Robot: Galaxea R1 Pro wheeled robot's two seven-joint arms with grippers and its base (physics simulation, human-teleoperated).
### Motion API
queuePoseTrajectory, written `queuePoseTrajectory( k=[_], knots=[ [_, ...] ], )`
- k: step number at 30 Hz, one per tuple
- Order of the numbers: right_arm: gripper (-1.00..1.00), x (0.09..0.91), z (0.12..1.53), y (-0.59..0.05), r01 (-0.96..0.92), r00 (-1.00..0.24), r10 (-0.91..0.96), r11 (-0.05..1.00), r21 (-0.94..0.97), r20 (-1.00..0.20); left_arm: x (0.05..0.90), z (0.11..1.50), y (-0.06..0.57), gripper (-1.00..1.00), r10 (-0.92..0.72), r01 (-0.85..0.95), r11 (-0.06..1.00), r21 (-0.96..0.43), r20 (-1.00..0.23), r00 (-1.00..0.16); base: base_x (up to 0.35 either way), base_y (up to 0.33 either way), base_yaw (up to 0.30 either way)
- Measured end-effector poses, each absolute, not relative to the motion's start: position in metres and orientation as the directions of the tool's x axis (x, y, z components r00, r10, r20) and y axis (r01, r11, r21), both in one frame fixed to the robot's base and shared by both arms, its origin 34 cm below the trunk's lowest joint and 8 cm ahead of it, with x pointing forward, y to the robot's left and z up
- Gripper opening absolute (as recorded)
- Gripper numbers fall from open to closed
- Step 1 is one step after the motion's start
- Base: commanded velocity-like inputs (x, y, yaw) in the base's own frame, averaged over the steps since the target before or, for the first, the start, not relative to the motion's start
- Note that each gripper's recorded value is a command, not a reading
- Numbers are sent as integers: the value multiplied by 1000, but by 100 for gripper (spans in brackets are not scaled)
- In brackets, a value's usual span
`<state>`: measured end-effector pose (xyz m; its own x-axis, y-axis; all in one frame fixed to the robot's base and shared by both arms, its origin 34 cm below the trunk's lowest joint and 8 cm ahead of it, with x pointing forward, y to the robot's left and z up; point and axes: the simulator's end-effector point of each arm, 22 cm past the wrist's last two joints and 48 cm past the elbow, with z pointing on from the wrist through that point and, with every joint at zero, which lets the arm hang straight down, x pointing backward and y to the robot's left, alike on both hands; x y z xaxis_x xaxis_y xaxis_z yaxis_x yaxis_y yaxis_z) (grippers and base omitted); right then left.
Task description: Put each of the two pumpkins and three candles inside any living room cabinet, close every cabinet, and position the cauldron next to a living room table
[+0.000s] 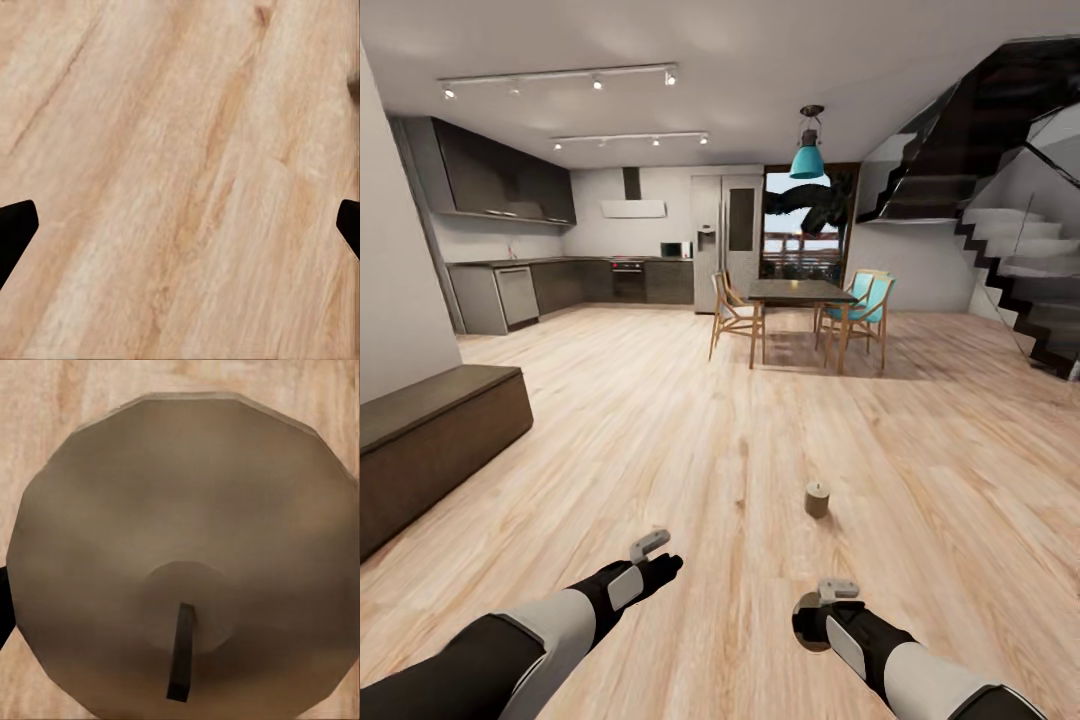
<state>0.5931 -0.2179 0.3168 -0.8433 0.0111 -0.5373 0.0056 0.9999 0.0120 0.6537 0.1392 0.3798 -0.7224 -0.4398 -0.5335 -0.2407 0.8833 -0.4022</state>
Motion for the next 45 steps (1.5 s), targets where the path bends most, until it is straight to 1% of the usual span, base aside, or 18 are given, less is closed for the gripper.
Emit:
queuePoseTrajectory(
  k=[7, 16, 25, 34, 45],
  knots=[
    [-100, 593, 317, -218, 4, -844, 10, 1000, 12, -537, 654, 380, 139, 100, -440, -240, 883, -402, -534, -722, 334, 28, -294],
    [-100, 592, 315, -218, 6, -846, 10, 1000, 10, -534, 653, 378, 139, 100, -439, -241, 884, -401, -532, -724, 335, 118, -295],
    [-100, 591, 313, -218, 7, -848, 11, 1000, 10, -530, 653, 375, 139, 100, -437, -242, 885, -399, -529, -727, 335, 22, -295],
    [-100, 590, 310, -218, 7, -851, 12, 1000, 11, -525, 652, 372, 139, 100, -437, -244, 885, -397, -525, -730, 318, 145, -294],
    [-100, 589, 306, -218, 10, -855, 15, 1000, 13, -518, 651, 368, 139, 100, -437, -247, 885, -395, -519, -734, 297, 13, -285]
  ],
)
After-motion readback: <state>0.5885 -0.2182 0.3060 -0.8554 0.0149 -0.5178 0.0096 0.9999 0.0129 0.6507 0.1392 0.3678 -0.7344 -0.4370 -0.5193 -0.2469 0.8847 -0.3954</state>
